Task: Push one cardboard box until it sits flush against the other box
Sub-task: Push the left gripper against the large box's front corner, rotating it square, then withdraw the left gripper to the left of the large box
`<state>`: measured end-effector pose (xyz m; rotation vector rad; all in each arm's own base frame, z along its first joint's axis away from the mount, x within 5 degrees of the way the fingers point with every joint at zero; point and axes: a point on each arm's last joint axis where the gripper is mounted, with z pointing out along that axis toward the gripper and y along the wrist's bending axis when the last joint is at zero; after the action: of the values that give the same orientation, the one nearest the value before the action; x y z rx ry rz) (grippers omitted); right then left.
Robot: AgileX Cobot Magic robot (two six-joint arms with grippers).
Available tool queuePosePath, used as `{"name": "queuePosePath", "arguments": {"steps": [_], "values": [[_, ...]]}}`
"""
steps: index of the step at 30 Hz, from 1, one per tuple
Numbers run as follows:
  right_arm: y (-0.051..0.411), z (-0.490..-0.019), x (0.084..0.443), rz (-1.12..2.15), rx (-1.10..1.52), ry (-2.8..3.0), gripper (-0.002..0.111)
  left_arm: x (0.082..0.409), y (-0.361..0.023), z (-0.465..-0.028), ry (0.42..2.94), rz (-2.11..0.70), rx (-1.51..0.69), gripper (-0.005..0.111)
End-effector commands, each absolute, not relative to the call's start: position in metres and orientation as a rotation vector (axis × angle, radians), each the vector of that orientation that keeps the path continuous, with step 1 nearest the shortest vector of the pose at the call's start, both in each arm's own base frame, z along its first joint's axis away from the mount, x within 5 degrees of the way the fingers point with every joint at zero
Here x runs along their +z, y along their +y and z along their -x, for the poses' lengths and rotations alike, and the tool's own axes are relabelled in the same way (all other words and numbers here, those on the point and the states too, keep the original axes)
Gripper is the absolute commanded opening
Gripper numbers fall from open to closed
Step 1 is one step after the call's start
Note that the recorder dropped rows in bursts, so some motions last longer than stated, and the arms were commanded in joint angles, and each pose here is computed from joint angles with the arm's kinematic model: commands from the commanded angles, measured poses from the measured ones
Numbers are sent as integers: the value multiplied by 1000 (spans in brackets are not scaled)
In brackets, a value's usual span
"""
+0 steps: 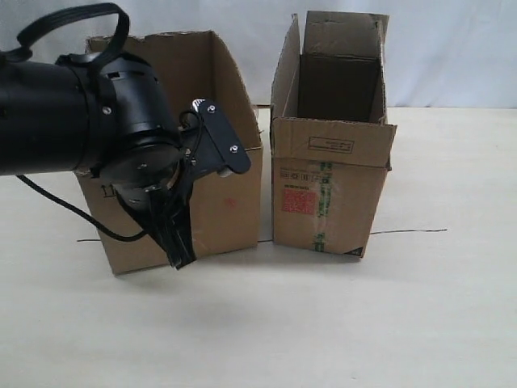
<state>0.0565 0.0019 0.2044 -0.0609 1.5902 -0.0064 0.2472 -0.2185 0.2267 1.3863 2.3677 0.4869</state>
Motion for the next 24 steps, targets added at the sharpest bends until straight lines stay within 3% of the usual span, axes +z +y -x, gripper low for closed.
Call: {"name": "queuePosePath", "arguments": {"steps": [1, 5, 6, 8, 11, 17, 24], "values": [[2, -56, 203, 65, -8, 1589, 5, 248, -213, -243, 2346, -1325, 458, 0], [2, -56, 203, 65, -8, 1589, 5, 330, -176, -221, 2198, -1013, 248, 0], [2, -56, 203, 65, -8, 1589, 5, 357, -152, -215, 2128, -804, 124, 0], [2, -56, 203, 65, -8, 1589, 5, 368, -115, -209, 2033, -537, -25, 0], [2, -56, 203, 65, -8, 1589, 5, 331, -55, -226, 2087, -175, -25, 0], [2, -56, 203, 65, -8, 1589, 5, 292, 12, -248, 2065, 201, -4, 0], [2, -56, 203, 65, -8, 1589, 5, 219, 29, -294, 2202, 270, -28, 0]]}}
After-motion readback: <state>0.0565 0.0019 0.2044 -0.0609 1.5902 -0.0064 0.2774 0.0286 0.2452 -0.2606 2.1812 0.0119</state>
